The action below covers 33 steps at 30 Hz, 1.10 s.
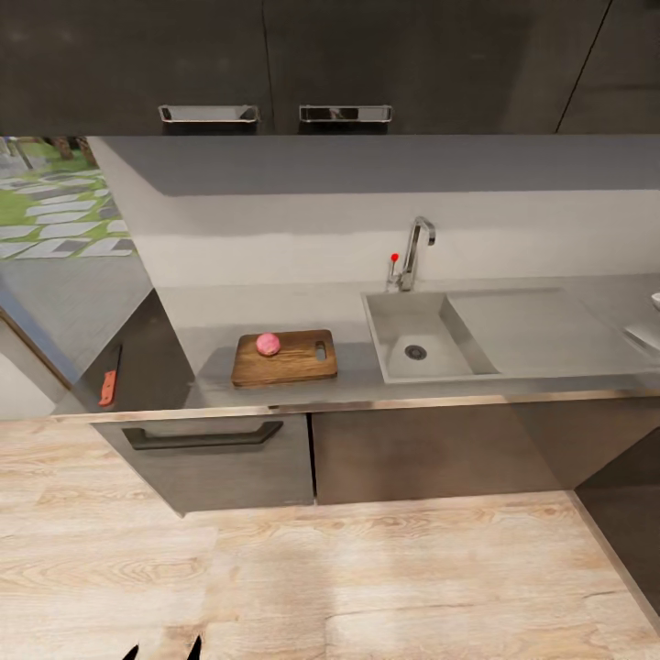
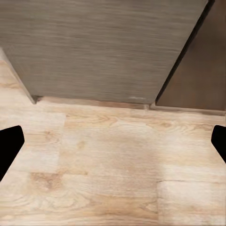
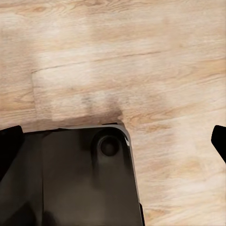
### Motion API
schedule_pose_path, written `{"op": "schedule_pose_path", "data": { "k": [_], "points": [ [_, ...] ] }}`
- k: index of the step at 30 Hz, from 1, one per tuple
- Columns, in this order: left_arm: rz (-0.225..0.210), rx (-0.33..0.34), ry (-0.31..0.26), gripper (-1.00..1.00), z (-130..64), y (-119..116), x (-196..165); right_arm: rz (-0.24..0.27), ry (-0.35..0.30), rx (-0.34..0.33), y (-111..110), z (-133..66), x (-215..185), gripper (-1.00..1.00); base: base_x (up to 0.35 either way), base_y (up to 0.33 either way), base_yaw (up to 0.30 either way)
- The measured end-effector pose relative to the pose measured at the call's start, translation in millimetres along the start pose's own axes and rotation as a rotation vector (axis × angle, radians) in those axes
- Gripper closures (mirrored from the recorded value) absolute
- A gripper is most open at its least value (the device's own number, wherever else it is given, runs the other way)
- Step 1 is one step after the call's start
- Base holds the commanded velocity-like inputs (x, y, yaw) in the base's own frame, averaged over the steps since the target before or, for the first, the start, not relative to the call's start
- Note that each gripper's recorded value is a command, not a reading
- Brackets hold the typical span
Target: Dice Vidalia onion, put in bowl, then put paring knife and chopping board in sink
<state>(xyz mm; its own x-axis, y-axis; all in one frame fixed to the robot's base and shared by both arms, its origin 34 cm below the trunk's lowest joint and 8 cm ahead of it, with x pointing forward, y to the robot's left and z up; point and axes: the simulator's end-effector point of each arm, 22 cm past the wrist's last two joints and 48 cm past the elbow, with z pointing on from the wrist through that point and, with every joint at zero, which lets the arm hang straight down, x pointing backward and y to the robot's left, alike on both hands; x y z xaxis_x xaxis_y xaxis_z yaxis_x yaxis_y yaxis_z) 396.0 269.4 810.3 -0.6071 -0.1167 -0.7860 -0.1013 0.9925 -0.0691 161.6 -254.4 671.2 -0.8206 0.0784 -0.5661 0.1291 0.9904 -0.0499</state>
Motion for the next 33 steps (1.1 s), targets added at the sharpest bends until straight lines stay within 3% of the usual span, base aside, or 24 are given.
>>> {"op": "schedule_pose_path", "data": {
  "k": [4, 5, 9, 13, 18, 20, 22, 26, 33],
  "points": [
    [0.003, -0.022, -0.142, -1.00, -19.7, 15.0, -0.4, -0.002, -0.005, 0.000, -1.7, 1.2, -2.2, -1.00, 0.000, 0.000, 0.000],
    [0.020, -0.040, -0.214, -1.00, -37.1, 28.9, 15.2, -0.001, -0.012, -0.002, -2.1, 2.5, -5.1, -1.00, 0.000, 0.000, 0.000],
    [0.049, -0.064, -0.221, -1.00, -59.9, 45.2, 51.0, 0.009, -0.036, -0.009, 2.2, 7.5, -15.7, -1.00, 0.000, 0.000, 0.000],
    [0.075, -0.090, -0.174, -1.00, -80.6, 61.6, 88.0, 0.024, -0.080, -0.021, 10.2, 20.4, -38.4, -1.00, 0.000, 0.000, 0.000],
    [0.107, -0.121, -0.059, -1.00, -106.4, 80.1, 138.2, 0.006, -0.094, -0.019, 2.9, 42.7, -60.1, -1.00, 0.000, 0.000, 0.000],
    [0.119, -0.145, 0.055, -1.00, -131.8, 86.9, 181.3, 0.003, -0.095, -0.010, -2.0, 45.5, -62.0, -1.00, 0.000, 0.000, 0.000],
    [0.126, -0.156, 0.120, -1.00, -146.3, 89.7, 204.1, 0.003, -0.099, -0.004, -4.6, 46.0, -62.7, -1.00, 0.000, 0.000, 0.000],
    [0.134, -0.171, 0.174, -1.00, -148.9, 93.6, 222.8, -0.008, -0.086, 0.008, -11.5, 43.8, -55.3, -1.00, 0.000, 0.000, 0.000],
    [0.141, -0.177, 0.190, -1.00, -139.4, 96.2, 228.8, -0.013, -0.085, 0.011, -14.0, 43.3, -53.9, -1.00, 0.000, 0.000, 0.000]
  ]
}}
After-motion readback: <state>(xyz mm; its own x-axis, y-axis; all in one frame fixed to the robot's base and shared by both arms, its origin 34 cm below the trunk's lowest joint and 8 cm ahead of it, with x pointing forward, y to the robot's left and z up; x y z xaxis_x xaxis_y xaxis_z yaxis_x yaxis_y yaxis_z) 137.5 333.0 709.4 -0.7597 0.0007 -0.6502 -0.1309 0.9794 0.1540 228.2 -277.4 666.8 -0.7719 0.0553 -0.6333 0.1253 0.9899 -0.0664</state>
